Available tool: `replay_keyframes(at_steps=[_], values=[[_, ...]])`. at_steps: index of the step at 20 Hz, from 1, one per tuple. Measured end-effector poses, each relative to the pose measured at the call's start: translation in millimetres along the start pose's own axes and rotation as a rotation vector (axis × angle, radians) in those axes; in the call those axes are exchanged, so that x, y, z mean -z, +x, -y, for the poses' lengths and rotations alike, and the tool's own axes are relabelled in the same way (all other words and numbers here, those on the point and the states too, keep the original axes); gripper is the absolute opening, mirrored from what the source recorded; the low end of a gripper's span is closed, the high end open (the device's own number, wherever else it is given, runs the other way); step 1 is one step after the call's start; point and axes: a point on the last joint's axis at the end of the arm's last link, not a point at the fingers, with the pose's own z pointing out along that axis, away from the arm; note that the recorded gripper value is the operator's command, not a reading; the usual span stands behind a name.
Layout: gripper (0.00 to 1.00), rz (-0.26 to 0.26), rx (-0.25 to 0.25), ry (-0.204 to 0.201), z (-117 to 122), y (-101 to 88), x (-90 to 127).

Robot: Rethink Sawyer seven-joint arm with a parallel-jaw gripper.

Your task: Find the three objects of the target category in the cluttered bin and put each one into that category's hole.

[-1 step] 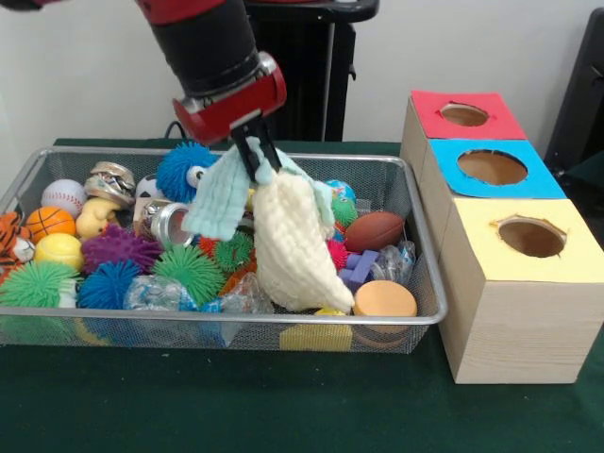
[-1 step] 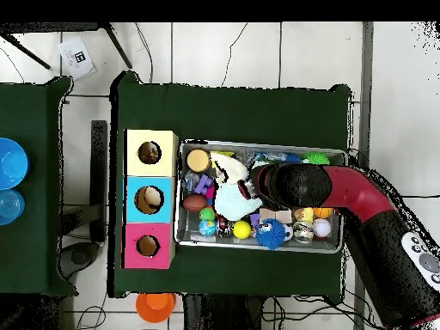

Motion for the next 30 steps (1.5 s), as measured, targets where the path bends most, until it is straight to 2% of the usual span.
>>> replay_keyframes(at_steps=[5, 12, 13, 21, 26, 30], values=[[0.0, -0.019, 0.015, 0.001, -16, -1.6, 31], [0.0, -0.061, 0.032, -0.002, -34, -3.2, 62], [0.0, -0.082, 0.034, -0.005, -41, -3.6, 73], [0.0, -0.16, 0.048, -0.005, -59, -4.9, 109], [0.0, -0.167, 0.06, 0.0, -65, -9.2, 107], [0.0, -0.167, 0.104, 0.009, -77, -23.8, 87]])
